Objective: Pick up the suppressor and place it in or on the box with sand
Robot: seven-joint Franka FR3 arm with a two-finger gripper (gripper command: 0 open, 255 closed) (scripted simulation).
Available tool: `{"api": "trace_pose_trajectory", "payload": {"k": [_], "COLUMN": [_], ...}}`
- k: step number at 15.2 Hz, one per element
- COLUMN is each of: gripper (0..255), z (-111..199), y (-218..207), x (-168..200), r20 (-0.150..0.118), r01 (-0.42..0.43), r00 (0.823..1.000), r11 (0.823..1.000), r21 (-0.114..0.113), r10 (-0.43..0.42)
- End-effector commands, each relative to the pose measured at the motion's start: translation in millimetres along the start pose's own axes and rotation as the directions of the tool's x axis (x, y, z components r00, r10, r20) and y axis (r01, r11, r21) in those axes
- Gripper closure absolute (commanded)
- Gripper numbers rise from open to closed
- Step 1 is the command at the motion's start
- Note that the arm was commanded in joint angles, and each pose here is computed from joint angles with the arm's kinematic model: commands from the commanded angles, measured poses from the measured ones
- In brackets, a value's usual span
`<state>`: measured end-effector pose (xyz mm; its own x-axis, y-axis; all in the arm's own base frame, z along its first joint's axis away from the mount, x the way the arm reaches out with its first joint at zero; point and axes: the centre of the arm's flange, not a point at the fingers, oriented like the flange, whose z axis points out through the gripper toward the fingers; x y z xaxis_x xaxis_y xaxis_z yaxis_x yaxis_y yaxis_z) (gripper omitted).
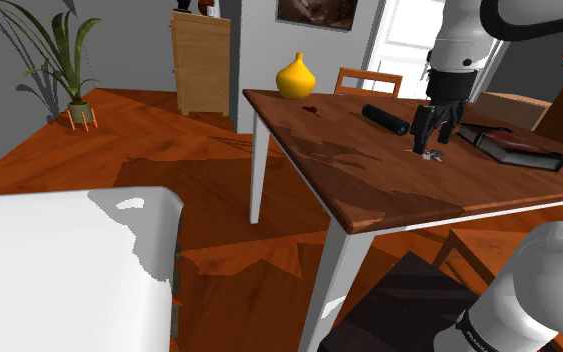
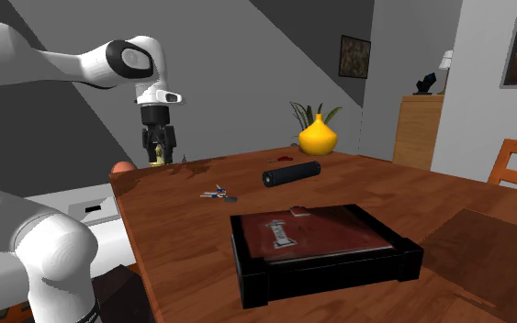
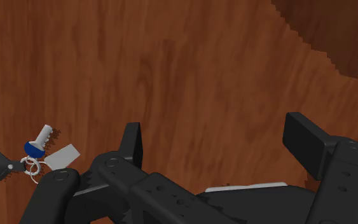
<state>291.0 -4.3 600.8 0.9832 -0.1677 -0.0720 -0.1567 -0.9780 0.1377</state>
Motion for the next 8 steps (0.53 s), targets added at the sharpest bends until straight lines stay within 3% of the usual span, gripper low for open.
{"api": "trace_pose_trajectory", "payload": {"k": [1,8], "gripper": [0,0], "z": [0.0,6.6], "y": [0.0,53.2], "x": [0.0,75.5], "r20": [0.0,-0.013], "r01": [0.0,-0.08], "r00": [1.0,0.997], "r11": [1.0,0.996], "r21": [0.0,0.026], "r10": [0.0,0.08]}}
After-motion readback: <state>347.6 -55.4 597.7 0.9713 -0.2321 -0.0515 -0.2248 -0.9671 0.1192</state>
